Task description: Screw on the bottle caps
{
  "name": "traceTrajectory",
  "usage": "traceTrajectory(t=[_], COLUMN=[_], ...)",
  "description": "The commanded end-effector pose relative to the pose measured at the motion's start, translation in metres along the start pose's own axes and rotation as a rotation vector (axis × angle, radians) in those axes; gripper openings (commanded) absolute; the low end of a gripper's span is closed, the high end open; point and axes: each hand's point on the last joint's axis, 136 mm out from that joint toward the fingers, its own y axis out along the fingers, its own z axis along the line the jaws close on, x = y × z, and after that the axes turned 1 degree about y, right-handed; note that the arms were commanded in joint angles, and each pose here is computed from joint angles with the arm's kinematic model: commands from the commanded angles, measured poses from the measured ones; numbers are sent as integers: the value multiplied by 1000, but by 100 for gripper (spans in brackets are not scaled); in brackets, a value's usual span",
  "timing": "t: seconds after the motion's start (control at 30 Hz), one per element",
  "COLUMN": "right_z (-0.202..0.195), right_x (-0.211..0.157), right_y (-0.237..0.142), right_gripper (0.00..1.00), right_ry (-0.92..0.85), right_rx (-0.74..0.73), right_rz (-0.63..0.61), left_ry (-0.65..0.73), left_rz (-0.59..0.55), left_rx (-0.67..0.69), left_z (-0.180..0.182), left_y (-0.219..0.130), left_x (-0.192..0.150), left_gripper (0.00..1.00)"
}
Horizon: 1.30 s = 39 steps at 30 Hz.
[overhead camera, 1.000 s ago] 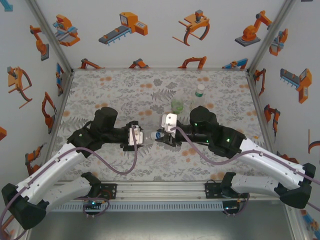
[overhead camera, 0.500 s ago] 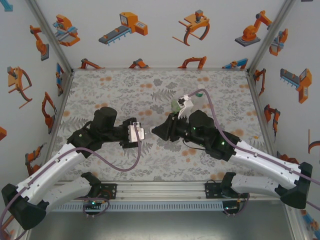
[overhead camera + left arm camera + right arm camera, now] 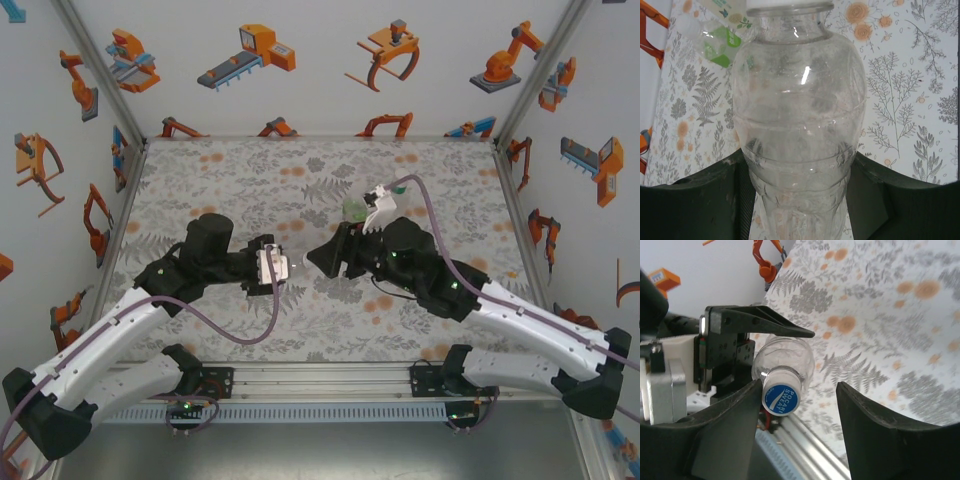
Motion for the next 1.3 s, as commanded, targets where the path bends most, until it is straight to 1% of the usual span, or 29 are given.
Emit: traceTrajectory(t=[0.0, 0.07, 0.17, 0.33, 0.47, 0.7, 0.77, 0.97, 1.17, 1.27], right_z=[23, 42, 54, 61, 57, 59, 60, 73, 71, 73], right_x=[24, 14, -5, -39, -51, -45, -43, -48, -60, -62], right_y=[-25, -35, -43, -49, -45, -34, -31, -34, -30, -29], right_gripper=[58, 58, 59, 58, 56, 56, 55, 54, 52, 50], right_ry=[-384, -604, -873, -1195, -1364, -1420, -1426, -1416, -1391, -1377], right_rx=[89, 218, 322, 485, 531, 521, 513, 600, 640, 653], right_rz=[-98, -99, -50, 116, 192, 186, 165, 89, 145, 145], left_ry=[35, 39, 39, 40, 36, 33, 31, 29, 31, 32], left_rz=[-66, -74, -78, -94, -104, -115, -123, -131, -135, -135], left_rx=[-21, -37, -54, -88, -122, -156, -166, -181, -181, -182], left_z=[-3, -6, -9, -15, -20, -24, -26, -28, -28, -28], left_y=[-4, -4, -3, -3, -2, -2, -2, -3, -4, -4], left_x=[15, 17, 16, 18, 20, 22, 23, 25, 26, 26], left_gripper=[0, 0, 0, 0, 0, 0, 0, 0, 0, 0])
